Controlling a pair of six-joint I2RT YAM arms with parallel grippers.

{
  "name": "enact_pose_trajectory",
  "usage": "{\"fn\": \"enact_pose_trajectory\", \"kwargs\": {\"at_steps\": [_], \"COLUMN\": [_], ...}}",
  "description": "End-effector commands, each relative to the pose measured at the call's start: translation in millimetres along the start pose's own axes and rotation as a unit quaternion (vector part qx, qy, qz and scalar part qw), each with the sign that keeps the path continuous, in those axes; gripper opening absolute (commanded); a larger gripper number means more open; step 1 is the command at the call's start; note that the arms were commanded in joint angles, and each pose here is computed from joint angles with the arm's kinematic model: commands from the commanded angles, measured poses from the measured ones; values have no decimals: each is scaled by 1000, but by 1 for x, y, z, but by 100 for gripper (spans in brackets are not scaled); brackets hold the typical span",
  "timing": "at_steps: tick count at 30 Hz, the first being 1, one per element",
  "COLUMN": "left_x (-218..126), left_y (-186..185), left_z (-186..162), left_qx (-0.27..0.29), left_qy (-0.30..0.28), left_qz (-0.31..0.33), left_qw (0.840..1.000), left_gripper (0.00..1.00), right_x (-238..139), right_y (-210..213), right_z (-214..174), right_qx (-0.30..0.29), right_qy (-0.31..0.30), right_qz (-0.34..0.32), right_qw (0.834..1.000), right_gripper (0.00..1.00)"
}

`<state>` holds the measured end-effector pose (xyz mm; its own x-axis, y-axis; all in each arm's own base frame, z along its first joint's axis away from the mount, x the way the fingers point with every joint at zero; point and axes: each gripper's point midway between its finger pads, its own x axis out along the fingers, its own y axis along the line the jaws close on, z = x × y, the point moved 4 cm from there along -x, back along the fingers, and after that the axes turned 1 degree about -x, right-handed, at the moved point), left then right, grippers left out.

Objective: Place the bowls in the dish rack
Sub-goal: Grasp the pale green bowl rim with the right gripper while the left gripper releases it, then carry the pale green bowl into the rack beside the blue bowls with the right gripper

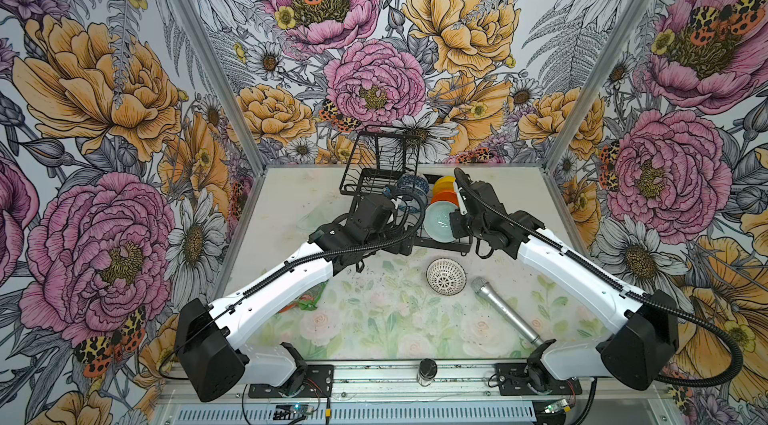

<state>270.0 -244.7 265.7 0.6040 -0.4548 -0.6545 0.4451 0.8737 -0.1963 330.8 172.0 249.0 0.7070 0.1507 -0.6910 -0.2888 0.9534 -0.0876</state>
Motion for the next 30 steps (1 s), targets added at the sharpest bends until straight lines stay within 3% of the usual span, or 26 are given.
{"fn": "enact_pose_trajectory", "kwargs": {"at_steps": [1, 10, 14, 20, 30], "left_x": [-5, -17, -16, -19, -34], "left_y": [5, 26, 34, 39, 43], "left_z": [3, 3, -1, -1, 0], "left_qx": [23, 13, 3, -27, -62], "left_qy": [7, 8, 10, 1, -20], "left_qz": [-8, -4, 11, 28, 38], "left_qw": [1000, 1000, 1000, 999, 997], "left_gripper": [99, 99, 99, 99, 99], "right_x": [-2, 3, -1, 3, 35], "right_y": [-8, -10, 0, 3, 13], "right_z": [33, 38, 44, 51, 43], "right_qx": [-84, -199, -265, -326, -378], "right_qy": [-59, -155, -208, -221, -219], "right_qz": [-44, -98, -126, -186, -220], "right_qw": [994, 963, 933, 900, 872], "right_gripper": [0, 0, 0, 0, 0]}}
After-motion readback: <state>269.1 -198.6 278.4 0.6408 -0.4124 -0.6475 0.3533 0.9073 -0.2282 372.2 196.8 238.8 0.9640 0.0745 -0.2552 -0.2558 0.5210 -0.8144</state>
